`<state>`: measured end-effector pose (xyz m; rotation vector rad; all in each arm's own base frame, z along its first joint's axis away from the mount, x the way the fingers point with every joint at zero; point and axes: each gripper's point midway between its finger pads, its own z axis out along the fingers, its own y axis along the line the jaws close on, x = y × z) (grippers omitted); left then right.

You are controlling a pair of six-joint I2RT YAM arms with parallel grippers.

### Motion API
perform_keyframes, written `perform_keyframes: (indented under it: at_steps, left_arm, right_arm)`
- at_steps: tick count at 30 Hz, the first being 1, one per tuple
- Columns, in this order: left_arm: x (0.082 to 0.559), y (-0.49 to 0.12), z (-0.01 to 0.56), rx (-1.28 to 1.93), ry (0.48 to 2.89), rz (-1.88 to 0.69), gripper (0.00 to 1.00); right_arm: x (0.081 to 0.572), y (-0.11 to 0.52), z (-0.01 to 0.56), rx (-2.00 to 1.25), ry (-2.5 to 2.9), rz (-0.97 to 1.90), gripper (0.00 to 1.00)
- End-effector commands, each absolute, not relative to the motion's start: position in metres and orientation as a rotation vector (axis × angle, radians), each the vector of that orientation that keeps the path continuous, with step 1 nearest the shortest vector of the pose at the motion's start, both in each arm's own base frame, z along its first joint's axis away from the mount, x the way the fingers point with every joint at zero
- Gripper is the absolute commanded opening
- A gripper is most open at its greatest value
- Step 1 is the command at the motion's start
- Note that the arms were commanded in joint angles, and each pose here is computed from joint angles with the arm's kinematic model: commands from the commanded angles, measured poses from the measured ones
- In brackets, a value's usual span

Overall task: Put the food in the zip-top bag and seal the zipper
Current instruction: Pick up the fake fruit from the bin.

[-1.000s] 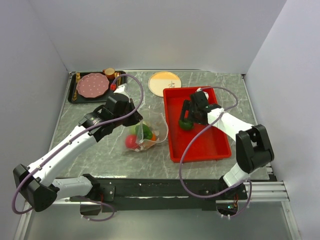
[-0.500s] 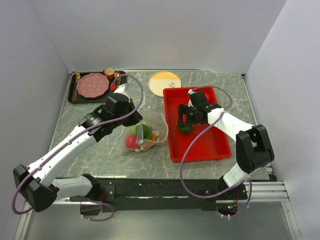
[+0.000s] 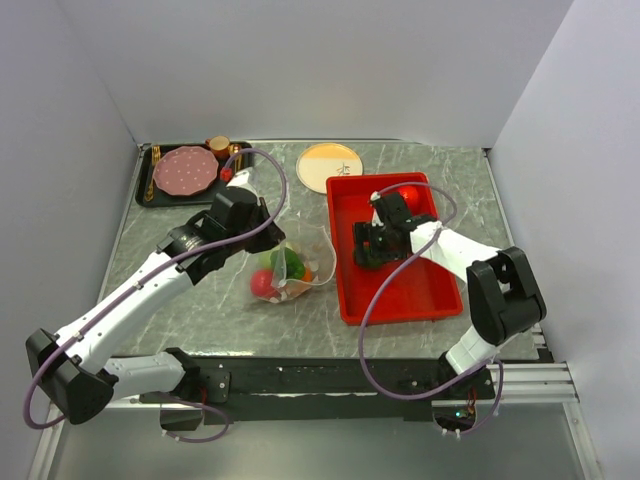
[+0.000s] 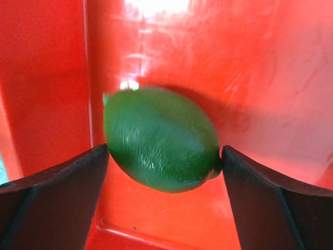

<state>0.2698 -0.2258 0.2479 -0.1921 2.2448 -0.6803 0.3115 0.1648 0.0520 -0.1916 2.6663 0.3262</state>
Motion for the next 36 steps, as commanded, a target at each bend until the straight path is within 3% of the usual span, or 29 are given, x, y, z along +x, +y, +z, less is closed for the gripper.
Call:
perform_keyframes:
  at_steps: [1,11,21,24,29,36]
  left_arm:
    - [0.272,-0.225,0.254,-0.189,2.205,-0.693,0.01]
    - [0.273,-0.227,0.256,-0.177,2.208,-0.694,0.01]
    - [0.273,-0.228,0.255,-0.176,2.211,-0.698,0.01]
    - [0.273,-0.228,0.254,-0.174,2.217,-0.693,0.01]
    - [0.271,-0.228,0.254,-0.169,2.218,-0.706,0.01]
    - [0.273,-0.23,0.257,-0.157,2.216,-0.706,0.01]
  right_arm:
    - [0.304,0.166,0.045,-0.191,2.67,0.32,0.9]
    - [0.323,0.171,0.061,-0.15,2.575,0.333,0.95]
    - [0.335,0.175,0.055,-0.136,2.577,0.321,0.89]
    - [0.333,0.175,0.05,-0.118,2.614,0.314,0.79]
    - [0.326,0.175,0.048,-0.079,2.612,0.34,0.41]
    - [0.32,0.165,0.092,0.045,2.498,0.359,0.33]
